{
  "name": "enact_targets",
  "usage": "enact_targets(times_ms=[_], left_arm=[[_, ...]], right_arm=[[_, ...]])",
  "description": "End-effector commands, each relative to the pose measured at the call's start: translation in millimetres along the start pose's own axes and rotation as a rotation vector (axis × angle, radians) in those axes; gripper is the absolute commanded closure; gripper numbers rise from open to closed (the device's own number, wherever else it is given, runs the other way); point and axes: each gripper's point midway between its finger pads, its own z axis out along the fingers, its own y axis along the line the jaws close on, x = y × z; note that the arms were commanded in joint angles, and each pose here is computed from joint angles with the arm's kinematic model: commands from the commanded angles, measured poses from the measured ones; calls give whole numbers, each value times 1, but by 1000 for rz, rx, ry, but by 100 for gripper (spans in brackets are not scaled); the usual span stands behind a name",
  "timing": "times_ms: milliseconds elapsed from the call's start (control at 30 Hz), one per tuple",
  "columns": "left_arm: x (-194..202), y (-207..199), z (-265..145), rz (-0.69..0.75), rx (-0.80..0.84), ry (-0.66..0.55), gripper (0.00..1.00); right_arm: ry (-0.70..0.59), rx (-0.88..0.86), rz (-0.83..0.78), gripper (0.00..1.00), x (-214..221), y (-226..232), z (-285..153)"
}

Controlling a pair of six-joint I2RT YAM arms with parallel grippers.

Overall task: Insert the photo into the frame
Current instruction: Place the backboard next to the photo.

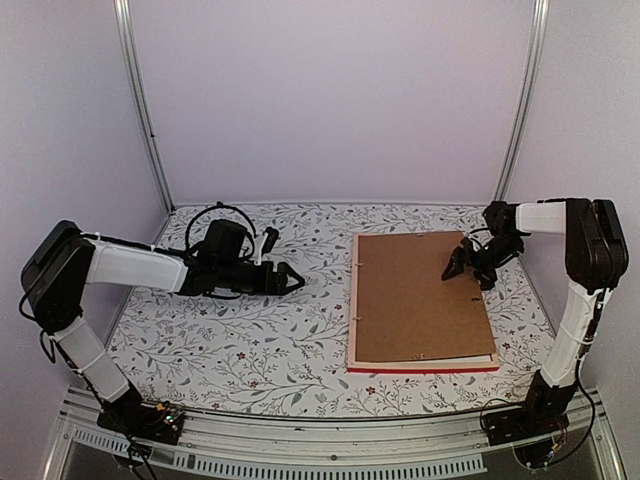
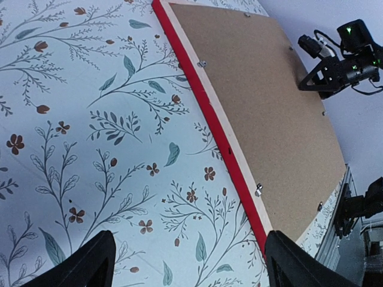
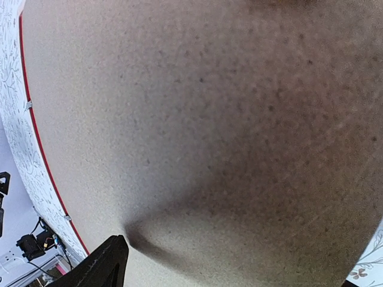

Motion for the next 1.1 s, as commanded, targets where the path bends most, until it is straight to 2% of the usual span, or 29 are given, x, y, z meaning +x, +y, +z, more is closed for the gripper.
enact_targets(times_ms=[0, 1067], left_arm=[[5, -1, 4, 6, -3, 13, 11], [4, -1, 3, 9, -9, 12, 11]], right_arm=[[-41, 47, -13, 17, -9, 5, -16], [-78, 168, -19, 15, -16, -1, -30]])
